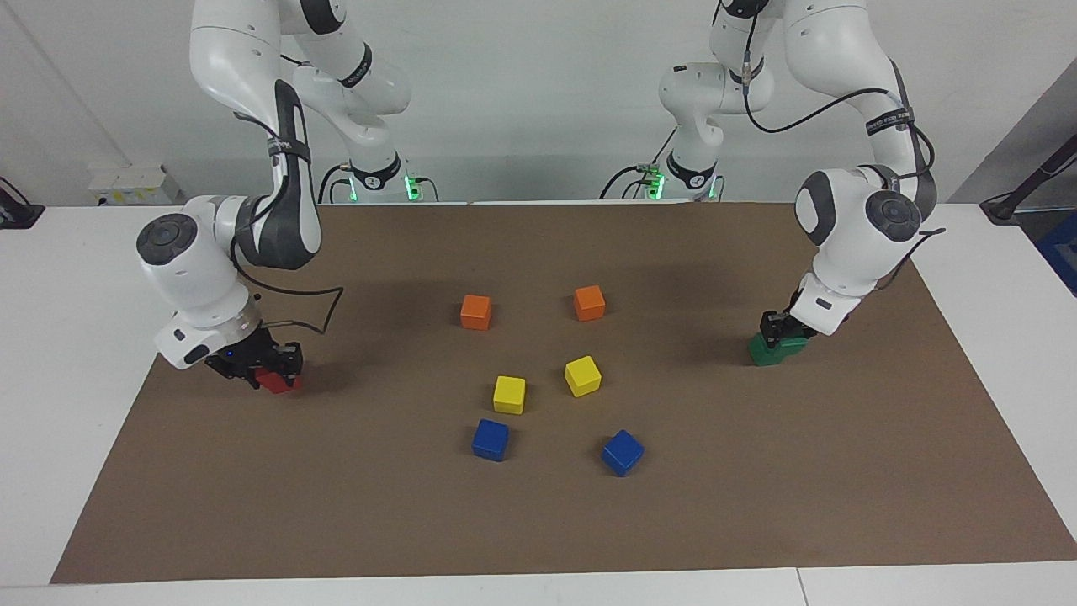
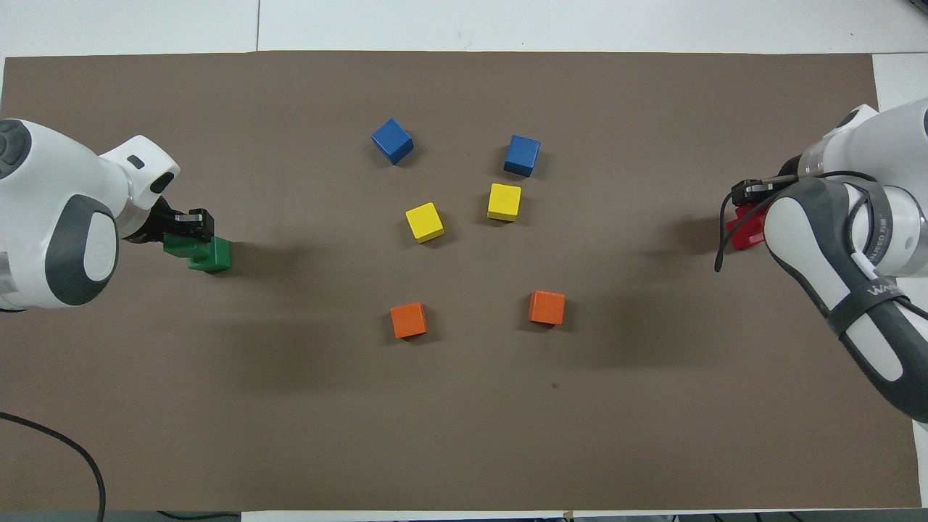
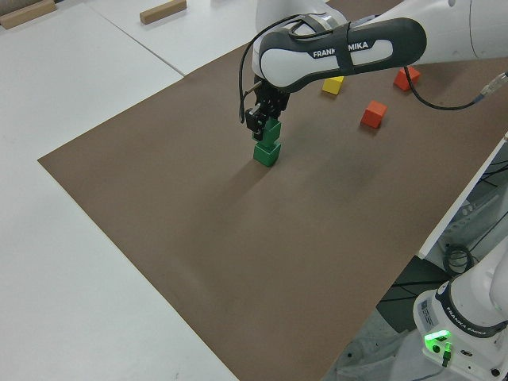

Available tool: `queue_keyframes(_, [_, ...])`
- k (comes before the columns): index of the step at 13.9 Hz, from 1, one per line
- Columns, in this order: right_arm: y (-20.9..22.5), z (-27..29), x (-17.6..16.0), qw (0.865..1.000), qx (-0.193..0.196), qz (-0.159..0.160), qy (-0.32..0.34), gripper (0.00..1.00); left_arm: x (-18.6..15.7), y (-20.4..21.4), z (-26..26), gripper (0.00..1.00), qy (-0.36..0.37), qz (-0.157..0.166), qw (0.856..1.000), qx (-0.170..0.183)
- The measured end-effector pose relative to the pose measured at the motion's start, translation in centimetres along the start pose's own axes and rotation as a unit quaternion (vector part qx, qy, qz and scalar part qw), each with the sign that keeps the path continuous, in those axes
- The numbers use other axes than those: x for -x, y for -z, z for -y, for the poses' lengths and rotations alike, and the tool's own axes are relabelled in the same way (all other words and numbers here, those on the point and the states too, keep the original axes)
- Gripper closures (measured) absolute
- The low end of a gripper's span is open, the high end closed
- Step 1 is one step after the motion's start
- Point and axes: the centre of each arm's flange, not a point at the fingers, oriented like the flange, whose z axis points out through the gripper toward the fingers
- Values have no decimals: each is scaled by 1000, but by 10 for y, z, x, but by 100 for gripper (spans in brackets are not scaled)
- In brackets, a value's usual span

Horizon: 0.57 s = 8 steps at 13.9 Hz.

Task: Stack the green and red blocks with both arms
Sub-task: 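Stack green on green with the left gripper while the right gripper stacks red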

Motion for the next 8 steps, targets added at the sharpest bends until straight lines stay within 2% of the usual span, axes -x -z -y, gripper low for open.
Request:
queue_keyframes(6, [0, -9, 7, 1000, 1, -2, -8, 44, 4, -7, 0, 44, 0, -4, 1000, 0])
queue_keyframes(7, [0, -9, 7, 1000, 1, -2, -8, 37, 5, -7, 0, 44, 0, -5, 1000, 1])
queue_keyframes(8, [0, -8, 7, 1000, 1, -2, -8, 26, 5, -9, 0, 44, 0, -6, 1000, 1])
